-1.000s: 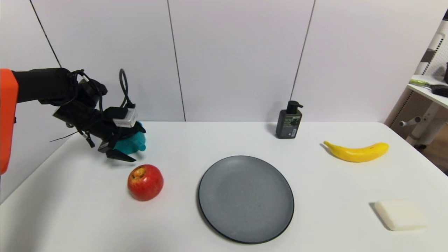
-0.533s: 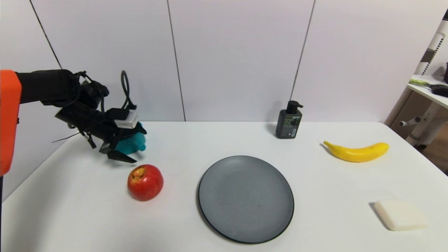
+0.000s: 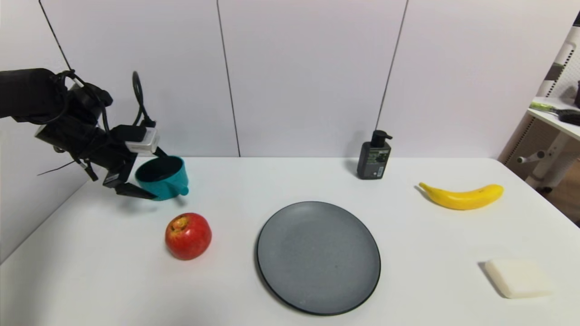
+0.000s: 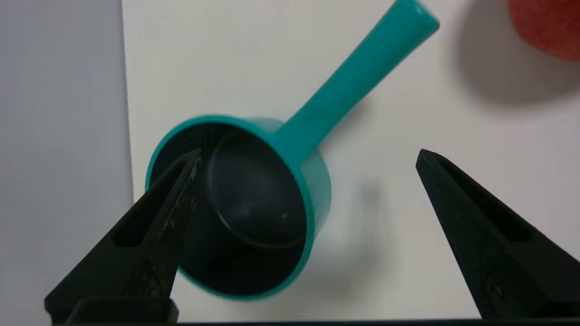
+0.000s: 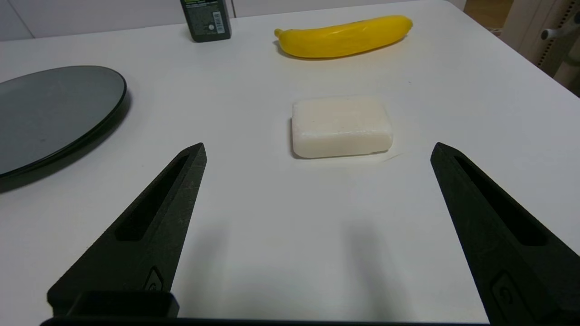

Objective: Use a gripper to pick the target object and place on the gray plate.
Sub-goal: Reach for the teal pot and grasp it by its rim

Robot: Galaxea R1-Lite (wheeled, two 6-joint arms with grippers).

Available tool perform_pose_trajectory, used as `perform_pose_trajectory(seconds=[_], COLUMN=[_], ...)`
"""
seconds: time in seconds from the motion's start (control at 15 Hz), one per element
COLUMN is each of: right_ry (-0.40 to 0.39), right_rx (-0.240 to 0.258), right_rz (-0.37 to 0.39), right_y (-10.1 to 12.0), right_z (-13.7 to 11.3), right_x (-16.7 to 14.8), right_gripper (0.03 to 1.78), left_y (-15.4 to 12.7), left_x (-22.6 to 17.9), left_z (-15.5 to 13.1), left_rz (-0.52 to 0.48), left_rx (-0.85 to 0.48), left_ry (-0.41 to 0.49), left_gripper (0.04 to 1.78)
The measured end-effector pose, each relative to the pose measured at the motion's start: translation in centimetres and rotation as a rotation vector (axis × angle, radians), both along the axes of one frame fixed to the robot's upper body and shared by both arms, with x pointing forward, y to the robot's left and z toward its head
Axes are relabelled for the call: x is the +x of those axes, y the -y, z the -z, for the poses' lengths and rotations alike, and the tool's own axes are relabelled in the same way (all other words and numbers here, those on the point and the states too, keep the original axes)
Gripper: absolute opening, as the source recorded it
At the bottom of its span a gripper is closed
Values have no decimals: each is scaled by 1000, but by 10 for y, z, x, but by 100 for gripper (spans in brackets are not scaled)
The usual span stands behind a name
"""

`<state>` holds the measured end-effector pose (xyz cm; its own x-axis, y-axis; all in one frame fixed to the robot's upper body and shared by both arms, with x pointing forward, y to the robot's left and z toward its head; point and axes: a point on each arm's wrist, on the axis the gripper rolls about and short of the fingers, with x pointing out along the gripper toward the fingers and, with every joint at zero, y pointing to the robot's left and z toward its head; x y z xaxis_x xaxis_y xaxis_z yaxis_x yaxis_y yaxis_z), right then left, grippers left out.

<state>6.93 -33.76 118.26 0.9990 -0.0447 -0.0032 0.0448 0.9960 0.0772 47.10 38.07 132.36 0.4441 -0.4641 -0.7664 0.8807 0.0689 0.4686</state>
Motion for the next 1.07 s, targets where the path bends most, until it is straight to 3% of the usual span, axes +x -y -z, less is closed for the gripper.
perform_pose_trajectory(seconds=[0.27,1.07], right_ry=[0,0], right_rx=[0,0], right_rz=[0,0], right_y=[0,0], right_z=[0,0], right_x=[0,0], right_gripper=[171,171], left_y=[-13,-11], left_x=[-1,20], left_z=[2,43], left_rz=[-40,-92], left_rx=[2,23], left_ry=[-11,-141], left_gripper=[169,169])
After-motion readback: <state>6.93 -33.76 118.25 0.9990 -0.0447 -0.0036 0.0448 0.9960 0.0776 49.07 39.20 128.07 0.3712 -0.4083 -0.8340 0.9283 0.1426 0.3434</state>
